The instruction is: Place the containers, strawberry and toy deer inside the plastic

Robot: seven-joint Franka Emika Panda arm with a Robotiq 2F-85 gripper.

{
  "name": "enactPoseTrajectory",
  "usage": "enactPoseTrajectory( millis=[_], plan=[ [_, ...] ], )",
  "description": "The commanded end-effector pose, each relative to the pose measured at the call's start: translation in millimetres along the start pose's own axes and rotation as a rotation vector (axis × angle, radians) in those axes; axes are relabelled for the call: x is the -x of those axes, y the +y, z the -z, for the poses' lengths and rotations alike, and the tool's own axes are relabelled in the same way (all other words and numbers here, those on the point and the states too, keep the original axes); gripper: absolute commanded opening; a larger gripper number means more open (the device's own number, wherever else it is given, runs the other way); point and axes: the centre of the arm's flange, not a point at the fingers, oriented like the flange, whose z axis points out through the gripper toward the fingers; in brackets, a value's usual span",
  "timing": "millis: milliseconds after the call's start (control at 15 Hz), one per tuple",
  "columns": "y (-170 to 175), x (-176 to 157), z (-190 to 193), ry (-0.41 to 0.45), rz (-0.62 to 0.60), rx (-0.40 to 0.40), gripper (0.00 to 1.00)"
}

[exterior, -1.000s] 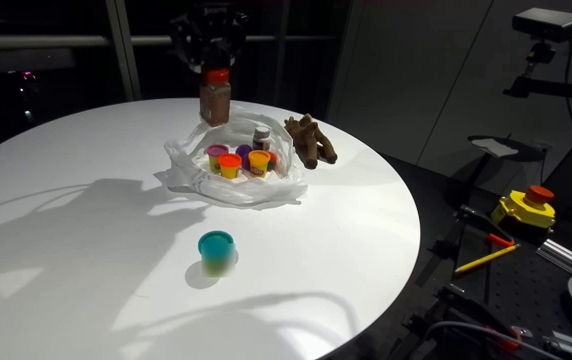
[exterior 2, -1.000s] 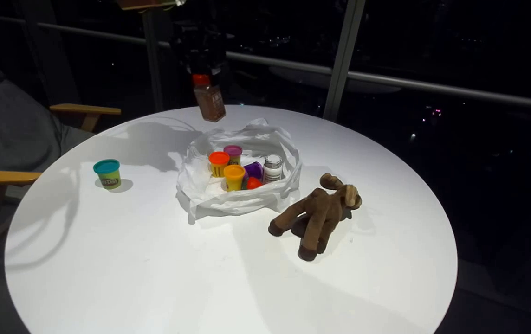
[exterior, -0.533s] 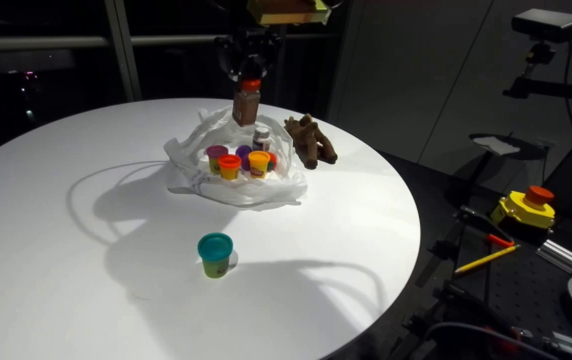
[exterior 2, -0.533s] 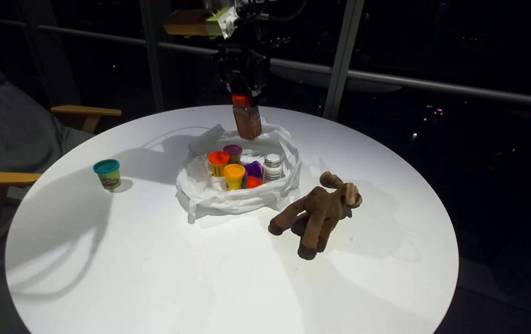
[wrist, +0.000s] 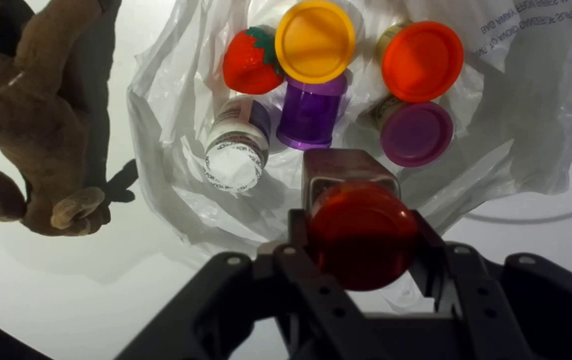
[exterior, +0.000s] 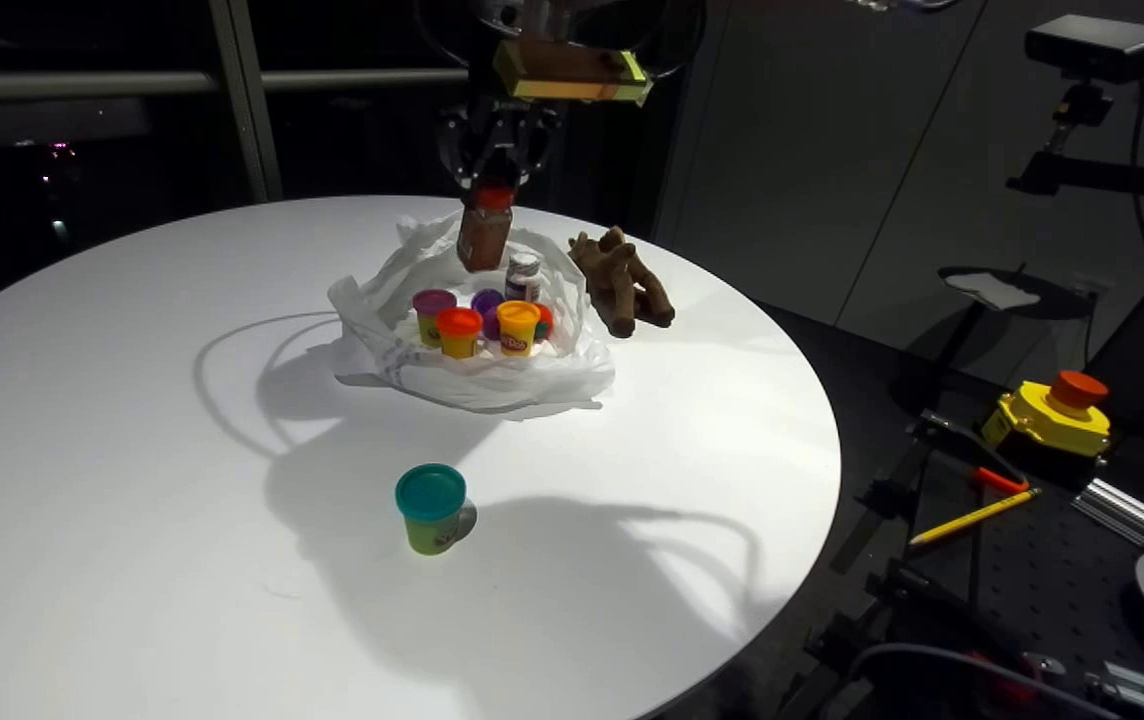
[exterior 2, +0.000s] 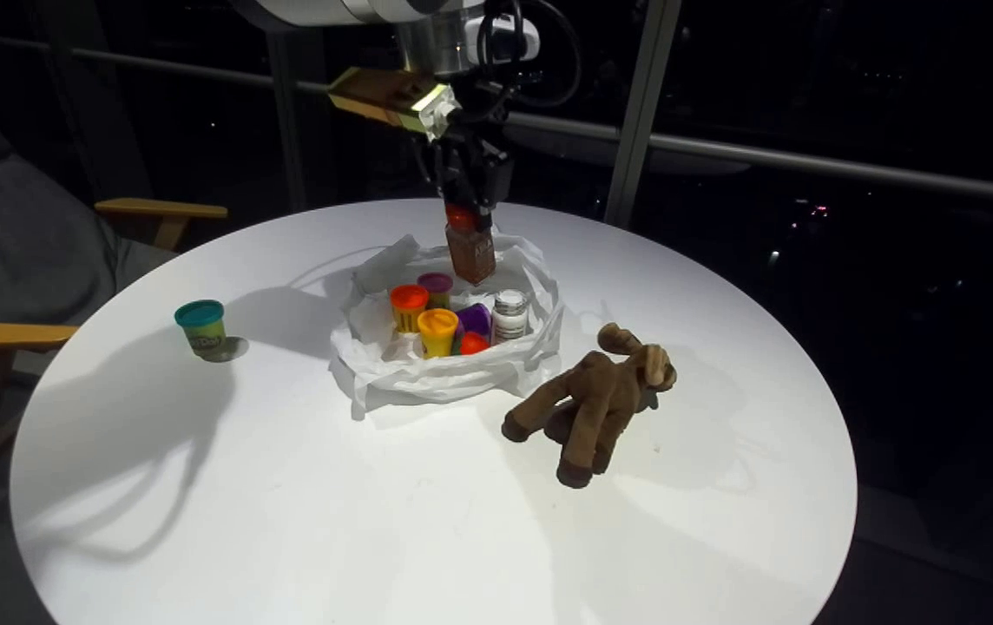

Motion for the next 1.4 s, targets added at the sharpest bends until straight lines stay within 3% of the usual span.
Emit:
enactPoseTrajectory(
  millis=[0,800,1333],
  plan=[
    [-3,-17,-16,0.024,-0.044,-0.027,0.24],
    [2,-55,-54,0.049,-0.095,0.006,0.24],
    [-19,-53,-86,-0.084,-0.063,-0.006,0.24]
  ],
)
